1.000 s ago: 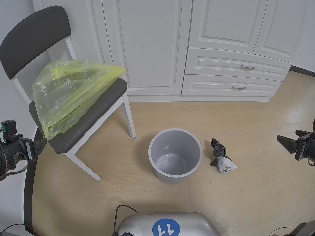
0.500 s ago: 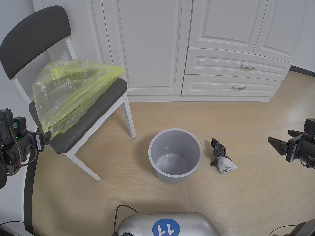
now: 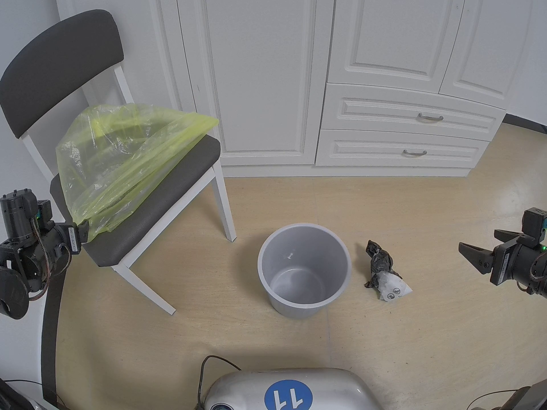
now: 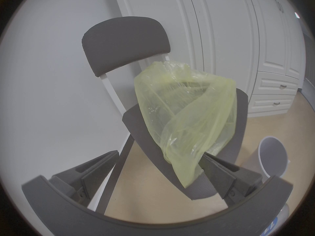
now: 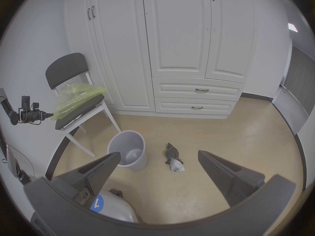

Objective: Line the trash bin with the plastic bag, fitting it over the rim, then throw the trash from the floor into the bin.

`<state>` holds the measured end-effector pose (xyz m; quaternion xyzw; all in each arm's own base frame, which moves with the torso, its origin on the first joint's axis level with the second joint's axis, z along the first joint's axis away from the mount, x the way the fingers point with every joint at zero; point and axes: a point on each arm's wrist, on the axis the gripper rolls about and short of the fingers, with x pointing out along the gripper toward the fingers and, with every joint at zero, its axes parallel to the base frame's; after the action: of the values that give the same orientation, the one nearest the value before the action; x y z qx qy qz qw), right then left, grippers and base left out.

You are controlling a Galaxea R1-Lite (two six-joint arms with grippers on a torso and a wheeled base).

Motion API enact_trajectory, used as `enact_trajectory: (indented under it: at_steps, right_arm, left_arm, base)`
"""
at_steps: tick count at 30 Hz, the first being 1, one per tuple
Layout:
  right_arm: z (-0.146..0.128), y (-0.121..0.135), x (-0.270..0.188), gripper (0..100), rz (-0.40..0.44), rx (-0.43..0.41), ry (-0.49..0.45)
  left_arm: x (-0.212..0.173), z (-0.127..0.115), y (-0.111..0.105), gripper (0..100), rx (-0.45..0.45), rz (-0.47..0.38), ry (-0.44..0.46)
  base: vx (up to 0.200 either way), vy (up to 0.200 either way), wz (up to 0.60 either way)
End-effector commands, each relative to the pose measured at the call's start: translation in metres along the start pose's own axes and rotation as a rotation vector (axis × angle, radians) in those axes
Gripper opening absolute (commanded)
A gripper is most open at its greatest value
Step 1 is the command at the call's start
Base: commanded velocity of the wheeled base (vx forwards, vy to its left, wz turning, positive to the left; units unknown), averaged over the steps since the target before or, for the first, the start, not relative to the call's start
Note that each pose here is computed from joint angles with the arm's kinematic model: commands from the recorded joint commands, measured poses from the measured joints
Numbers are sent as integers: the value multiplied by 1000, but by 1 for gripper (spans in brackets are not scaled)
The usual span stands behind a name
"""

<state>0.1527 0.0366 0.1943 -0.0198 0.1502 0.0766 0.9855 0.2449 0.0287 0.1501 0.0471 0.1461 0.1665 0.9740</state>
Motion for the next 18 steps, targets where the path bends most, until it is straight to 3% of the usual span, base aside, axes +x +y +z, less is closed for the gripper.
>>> enact_trajectory:
  at_steps: [1,11,18]
  right_arm:
    - [0,0,2,100,-1,0,2]
    - [0,0,3,100,1,3,3]
    - [0,0,3,100,1,3,0]
  left_arm:
    - [13,-8,-2,100,2,13,23]
    - [24,-11,-2,100,-16,24,12]
    - [26,-10,12,100,-25,76,7]
  base:
    - [0,0,0]
    - [0,0,0]
    - [0,0,0]
